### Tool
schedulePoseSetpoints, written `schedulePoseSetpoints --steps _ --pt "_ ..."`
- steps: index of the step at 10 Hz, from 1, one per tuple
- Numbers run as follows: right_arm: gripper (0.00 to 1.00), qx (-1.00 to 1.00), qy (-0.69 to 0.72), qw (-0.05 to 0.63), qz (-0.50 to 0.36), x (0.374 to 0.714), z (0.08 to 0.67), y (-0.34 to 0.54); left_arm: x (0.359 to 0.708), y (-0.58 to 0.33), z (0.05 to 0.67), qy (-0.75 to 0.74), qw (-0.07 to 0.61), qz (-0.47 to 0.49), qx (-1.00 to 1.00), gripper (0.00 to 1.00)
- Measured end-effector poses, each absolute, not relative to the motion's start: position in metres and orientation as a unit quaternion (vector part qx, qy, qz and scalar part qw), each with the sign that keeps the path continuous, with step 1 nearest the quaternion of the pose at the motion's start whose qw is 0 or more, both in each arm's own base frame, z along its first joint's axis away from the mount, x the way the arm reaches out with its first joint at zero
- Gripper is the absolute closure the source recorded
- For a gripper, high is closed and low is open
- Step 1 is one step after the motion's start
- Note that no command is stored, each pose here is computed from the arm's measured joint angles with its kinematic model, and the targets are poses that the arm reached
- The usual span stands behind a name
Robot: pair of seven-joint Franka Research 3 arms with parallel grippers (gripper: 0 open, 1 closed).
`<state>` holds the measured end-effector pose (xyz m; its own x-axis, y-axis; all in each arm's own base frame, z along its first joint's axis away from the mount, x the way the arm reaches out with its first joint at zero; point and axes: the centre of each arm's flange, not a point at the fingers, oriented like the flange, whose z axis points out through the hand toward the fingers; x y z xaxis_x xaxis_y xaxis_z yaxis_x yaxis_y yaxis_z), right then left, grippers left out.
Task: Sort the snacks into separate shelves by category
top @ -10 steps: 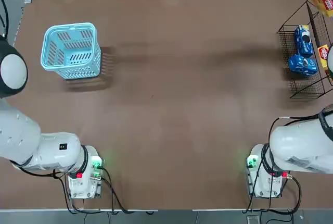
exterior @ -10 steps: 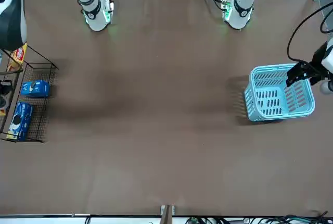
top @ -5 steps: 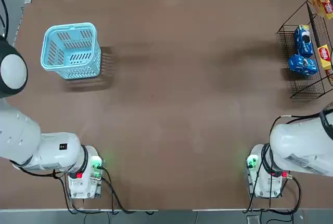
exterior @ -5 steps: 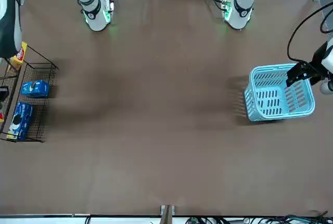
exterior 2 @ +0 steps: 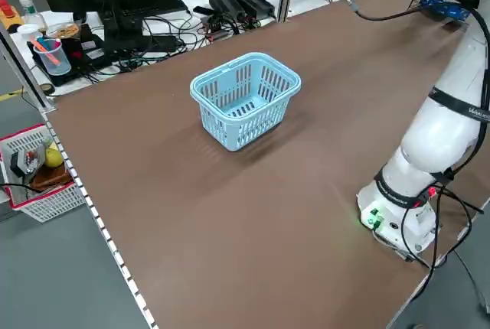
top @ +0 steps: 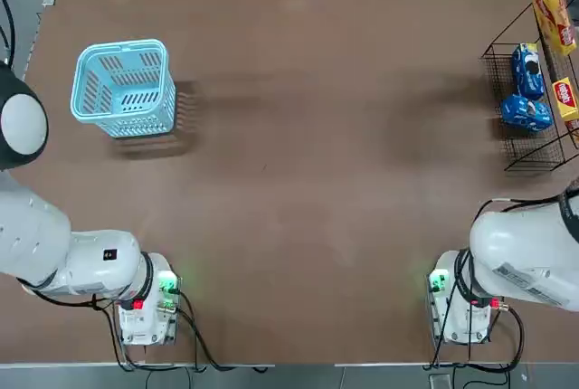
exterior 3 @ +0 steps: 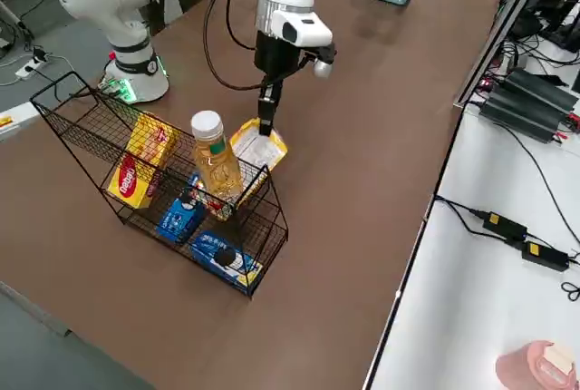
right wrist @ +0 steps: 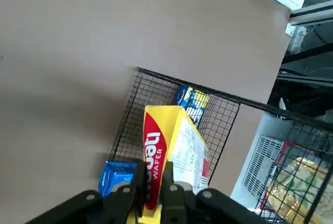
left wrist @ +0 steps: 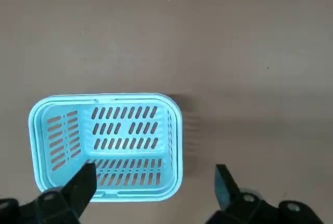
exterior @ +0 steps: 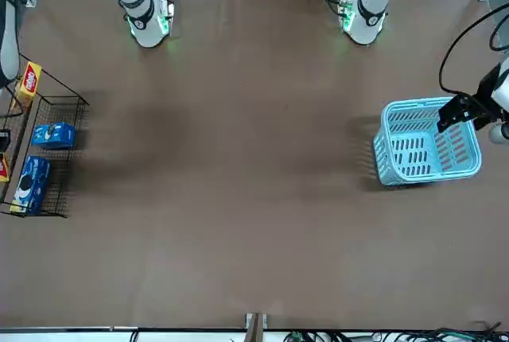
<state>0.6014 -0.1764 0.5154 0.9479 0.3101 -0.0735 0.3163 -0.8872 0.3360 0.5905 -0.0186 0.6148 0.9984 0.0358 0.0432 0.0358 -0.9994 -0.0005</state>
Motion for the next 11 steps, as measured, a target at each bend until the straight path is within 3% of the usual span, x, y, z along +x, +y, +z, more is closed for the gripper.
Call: schedulePoseSetpoints --steps 4,6,7,11 --pt "0.84 0.972 0.162 0.169 -0.009 0.596 0.518 -0.19 0.591 -0.019 0.615 -0.018 0.001 -0.022 -1.0 0.0" --pt "0.73 0.972 0.165 0.169 -0.009 0.595 0.518 -0.192 0.591 -0.019 0.615 -0.018 0.001 -0.022 -1.0 0.0" --pt "0.59 0.971 0.167 0.169 -0.009 0.595 0.518 -0.192 0.591 -0.019 0.615 -0.018 0.001 -0.022 -1.0 0.0" --pt "0.54 0.972 0.171 0.164 -0.008 0.593 0.519 -0.197 0.591 -0.019 0.615 -0.018 0.001 -0.022 -1.0 0.0"
